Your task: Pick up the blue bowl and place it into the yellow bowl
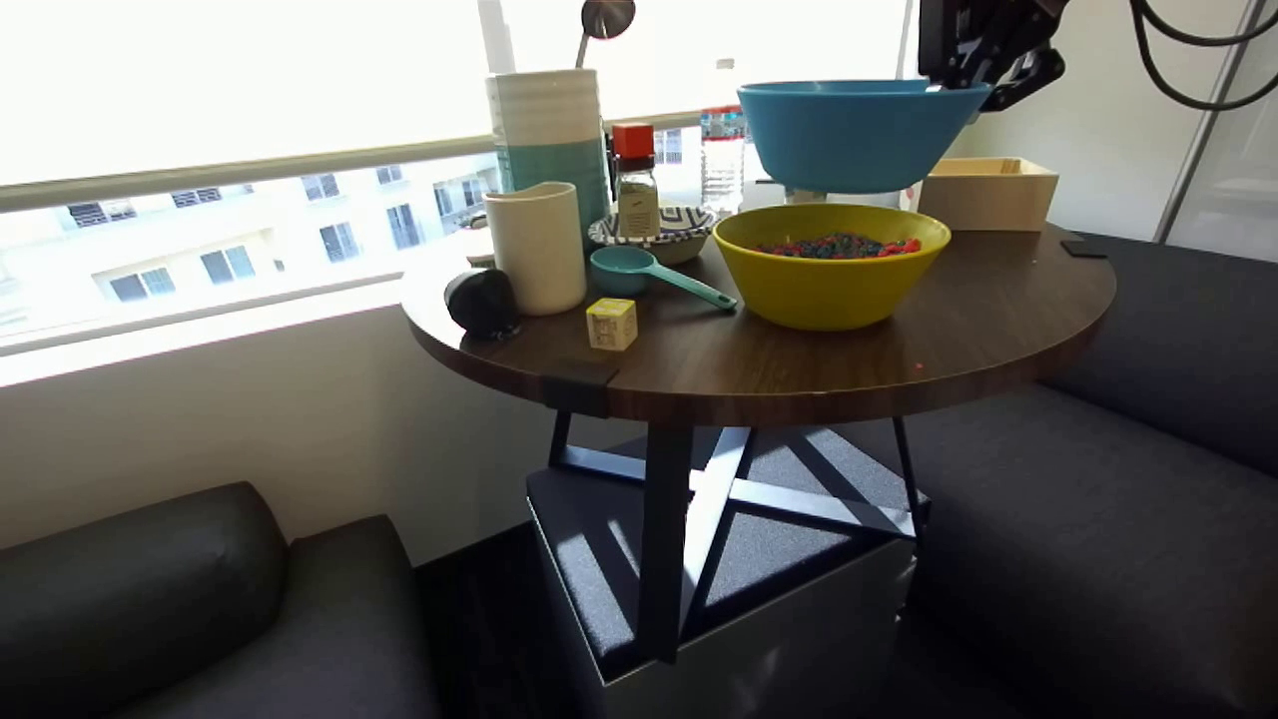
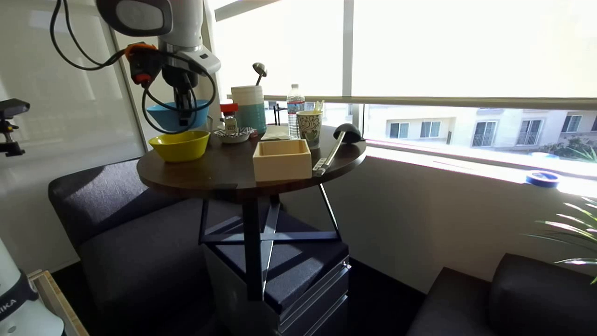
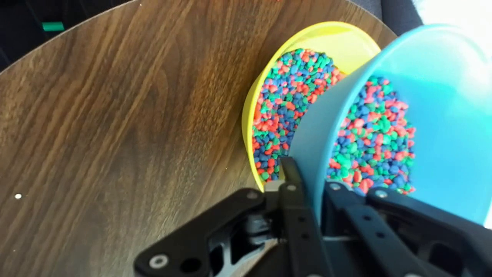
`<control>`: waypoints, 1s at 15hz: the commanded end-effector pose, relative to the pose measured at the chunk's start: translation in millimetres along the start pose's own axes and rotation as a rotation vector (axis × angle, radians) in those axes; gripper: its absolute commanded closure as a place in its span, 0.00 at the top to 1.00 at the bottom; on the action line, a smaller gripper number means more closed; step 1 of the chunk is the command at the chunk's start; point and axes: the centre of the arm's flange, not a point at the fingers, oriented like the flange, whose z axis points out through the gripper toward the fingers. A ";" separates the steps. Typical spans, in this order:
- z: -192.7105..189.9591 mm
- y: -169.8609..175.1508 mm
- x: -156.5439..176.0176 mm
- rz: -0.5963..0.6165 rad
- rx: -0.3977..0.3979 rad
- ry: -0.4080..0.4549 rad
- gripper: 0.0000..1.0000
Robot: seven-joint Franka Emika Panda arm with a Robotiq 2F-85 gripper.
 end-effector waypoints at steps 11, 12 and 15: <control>29.8 -38.3 19.9 -0.120 -0.179 -0.163 0.02; 31.6 -40.2 20.1 -0.123 -0.187 -0.169 0.02; 36.0 -45.5 21.9 -0.126 -0.199 -0.177 0.02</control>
